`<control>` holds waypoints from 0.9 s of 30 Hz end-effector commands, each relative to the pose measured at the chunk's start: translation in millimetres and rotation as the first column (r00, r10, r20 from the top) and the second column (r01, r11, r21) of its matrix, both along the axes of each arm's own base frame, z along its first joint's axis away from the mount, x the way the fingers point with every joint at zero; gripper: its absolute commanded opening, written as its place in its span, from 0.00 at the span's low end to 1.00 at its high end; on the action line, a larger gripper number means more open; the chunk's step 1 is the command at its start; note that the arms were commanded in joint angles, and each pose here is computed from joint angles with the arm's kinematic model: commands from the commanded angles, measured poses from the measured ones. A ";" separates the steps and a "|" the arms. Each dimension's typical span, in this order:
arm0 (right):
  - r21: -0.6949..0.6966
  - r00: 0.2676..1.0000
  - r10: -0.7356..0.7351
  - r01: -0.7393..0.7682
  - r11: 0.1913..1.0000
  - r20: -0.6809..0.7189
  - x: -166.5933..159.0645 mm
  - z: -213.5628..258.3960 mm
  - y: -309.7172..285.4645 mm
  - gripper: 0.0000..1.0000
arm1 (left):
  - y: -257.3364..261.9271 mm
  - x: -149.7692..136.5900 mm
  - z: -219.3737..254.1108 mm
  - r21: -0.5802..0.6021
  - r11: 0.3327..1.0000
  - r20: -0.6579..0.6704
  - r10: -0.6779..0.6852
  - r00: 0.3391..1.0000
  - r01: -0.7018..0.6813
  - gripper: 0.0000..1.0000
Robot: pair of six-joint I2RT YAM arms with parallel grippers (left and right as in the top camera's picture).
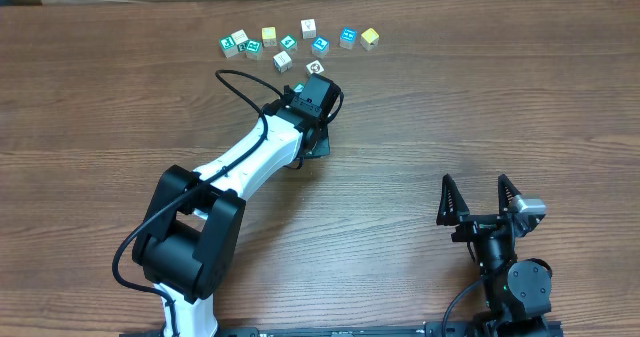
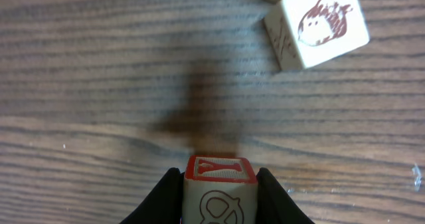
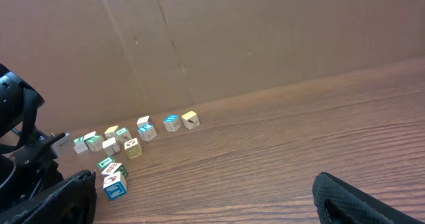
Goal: Form a horizontal line
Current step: 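Lift the pretzel block and carry it toward the table center, then lower the pretzel block onto the table below the cluster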
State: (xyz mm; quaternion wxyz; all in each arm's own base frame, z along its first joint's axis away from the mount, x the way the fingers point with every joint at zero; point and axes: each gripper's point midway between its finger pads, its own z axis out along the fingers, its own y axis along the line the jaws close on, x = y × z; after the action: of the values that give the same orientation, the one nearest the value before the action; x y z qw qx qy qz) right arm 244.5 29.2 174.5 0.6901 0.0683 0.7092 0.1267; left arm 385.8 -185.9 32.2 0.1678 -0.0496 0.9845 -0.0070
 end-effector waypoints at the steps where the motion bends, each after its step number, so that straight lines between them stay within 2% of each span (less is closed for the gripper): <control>1: 0.000 1.000 -0.003 0.003 1.000 0.003 0.2 -2.2 -1.0 1.00 | 4.2 2.8 -4.0 0.045 0.998 0.012 -0.036 0.999 0.035 0.23; 11: 0.000 1.000 -0.003 0.003 1.000 0.003 0.2 -2.2 -1.0 1.00 | 13.3 3.6 -7.3 0.082 0.997 0.031 -0.004 1.000 0.001 0.21; 27: 0.000 1.000 -0.003 0.003 1.000 0.003 0.2 -2.2 -1.0 1.00 | 13.4 7.9 -16.8 0.063 0.998 0.069 0.002 0.998 -0.006 0.23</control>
State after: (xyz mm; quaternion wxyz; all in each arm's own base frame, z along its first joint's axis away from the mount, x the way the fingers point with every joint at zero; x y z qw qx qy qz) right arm 244.5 29.2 174.5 0.6902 0.0681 0.7092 0.1266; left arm 395.2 -179.8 23.6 0.2042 -0.0459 0.9778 0.0062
